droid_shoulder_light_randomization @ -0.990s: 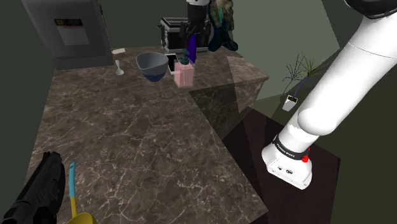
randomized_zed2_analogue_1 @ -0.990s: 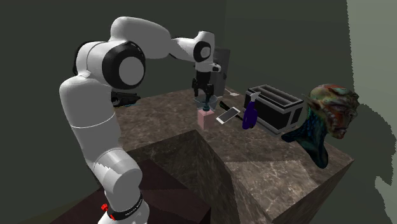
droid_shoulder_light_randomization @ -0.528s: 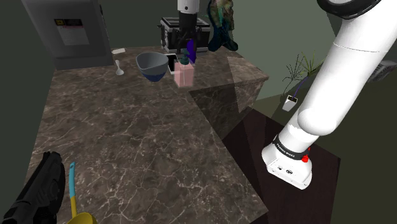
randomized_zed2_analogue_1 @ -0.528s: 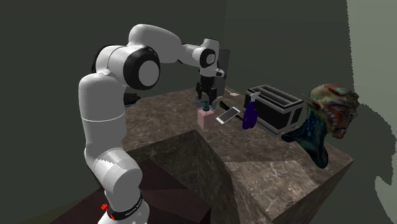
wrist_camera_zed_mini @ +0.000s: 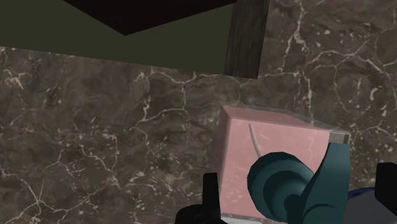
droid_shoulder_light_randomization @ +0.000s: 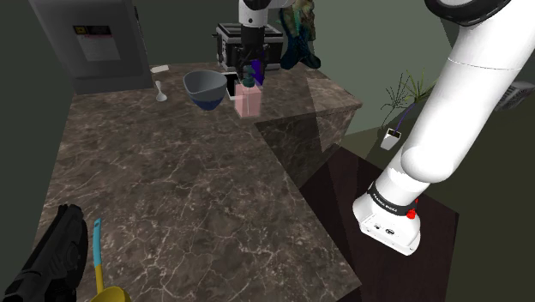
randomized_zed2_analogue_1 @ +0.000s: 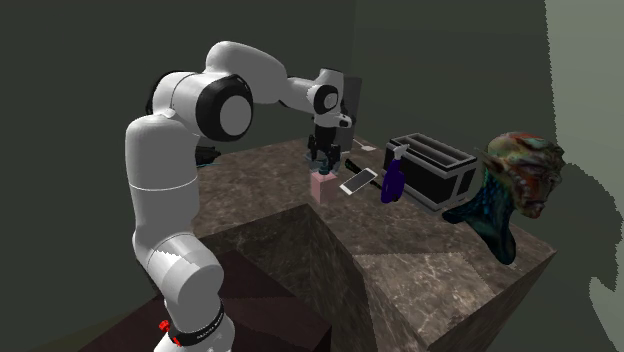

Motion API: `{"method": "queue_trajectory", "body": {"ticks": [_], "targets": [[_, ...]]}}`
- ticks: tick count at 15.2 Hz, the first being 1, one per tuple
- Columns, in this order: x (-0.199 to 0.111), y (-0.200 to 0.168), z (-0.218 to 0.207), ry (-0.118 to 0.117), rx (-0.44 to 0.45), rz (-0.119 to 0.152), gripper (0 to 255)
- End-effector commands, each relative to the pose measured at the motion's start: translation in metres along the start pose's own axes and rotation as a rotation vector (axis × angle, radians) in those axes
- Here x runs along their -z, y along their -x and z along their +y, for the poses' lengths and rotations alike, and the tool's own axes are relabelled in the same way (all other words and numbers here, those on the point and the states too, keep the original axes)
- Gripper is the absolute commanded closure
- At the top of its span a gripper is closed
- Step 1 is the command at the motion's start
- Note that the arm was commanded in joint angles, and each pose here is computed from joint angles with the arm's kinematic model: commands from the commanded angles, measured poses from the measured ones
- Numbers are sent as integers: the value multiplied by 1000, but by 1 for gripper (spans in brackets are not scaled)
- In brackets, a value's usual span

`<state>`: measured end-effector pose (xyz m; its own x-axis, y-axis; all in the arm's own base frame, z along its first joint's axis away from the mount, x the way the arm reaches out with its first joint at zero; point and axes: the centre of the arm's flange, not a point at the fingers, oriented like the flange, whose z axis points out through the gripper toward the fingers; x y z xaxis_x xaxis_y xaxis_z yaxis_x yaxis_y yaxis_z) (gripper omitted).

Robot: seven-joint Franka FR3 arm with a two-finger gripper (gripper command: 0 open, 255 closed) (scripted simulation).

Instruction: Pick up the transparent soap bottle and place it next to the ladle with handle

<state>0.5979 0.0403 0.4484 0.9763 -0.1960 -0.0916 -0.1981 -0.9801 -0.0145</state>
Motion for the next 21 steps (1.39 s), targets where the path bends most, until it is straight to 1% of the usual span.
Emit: {"method": "queue_trajectory", "body": {"ticks": [1, 3, 4, 13, 21], "targets": [[0, 0, 0, 0, 0, 0, 0], [0, 0, 0, 0, 0, 0, 0], [0, 0, 0, 0, 0, 0, 255], [0, 0, 0, 0, 0, 0, 255], [42, 4, -1, 0, 0, 0, 255]]}}
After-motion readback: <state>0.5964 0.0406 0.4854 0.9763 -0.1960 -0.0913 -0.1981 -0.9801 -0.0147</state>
